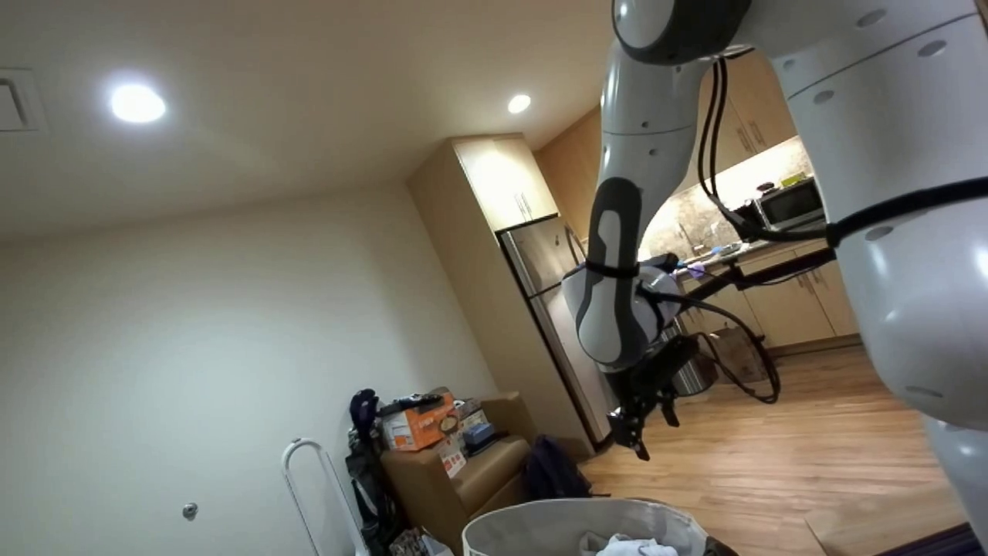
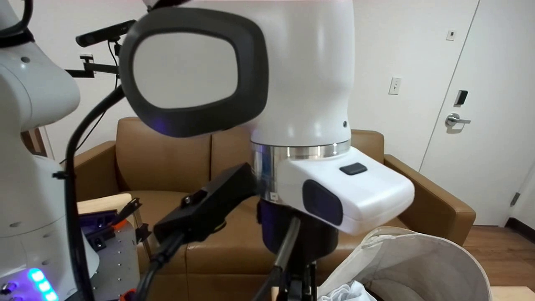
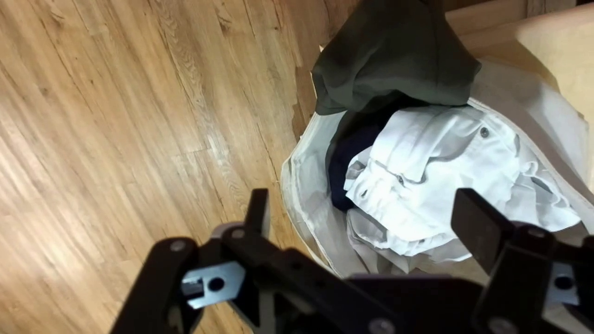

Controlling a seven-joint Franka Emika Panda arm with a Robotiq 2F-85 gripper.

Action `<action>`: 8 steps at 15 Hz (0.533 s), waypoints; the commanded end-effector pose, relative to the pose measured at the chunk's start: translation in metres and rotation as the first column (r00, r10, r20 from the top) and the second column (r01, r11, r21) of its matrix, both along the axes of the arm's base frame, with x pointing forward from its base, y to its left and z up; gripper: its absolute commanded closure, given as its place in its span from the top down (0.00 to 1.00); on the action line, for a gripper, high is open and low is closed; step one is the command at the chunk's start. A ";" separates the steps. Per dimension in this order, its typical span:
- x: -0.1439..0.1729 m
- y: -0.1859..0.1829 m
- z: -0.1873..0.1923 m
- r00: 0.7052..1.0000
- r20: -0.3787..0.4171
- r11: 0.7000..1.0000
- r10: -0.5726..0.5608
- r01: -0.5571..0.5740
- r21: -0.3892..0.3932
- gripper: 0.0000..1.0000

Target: Remove the white clothing from the laundry bag and place it on the sofa

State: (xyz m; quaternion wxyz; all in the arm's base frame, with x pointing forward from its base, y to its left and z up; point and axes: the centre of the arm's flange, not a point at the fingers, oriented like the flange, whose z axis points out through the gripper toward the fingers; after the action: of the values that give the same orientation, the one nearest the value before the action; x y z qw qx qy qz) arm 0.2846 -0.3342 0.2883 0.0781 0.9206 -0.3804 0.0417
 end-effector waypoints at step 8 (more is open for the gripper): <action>0.097 -0.068 -0.069 0.904 -0.117 0.910 0.412 -0.404 0.089 1.00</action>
State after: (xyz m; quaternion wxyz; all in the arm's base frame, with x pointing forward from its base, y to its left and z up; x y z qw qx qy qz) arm 0.3469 -0.3472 0.2551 0.0441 0.9716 -0.2317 0.0186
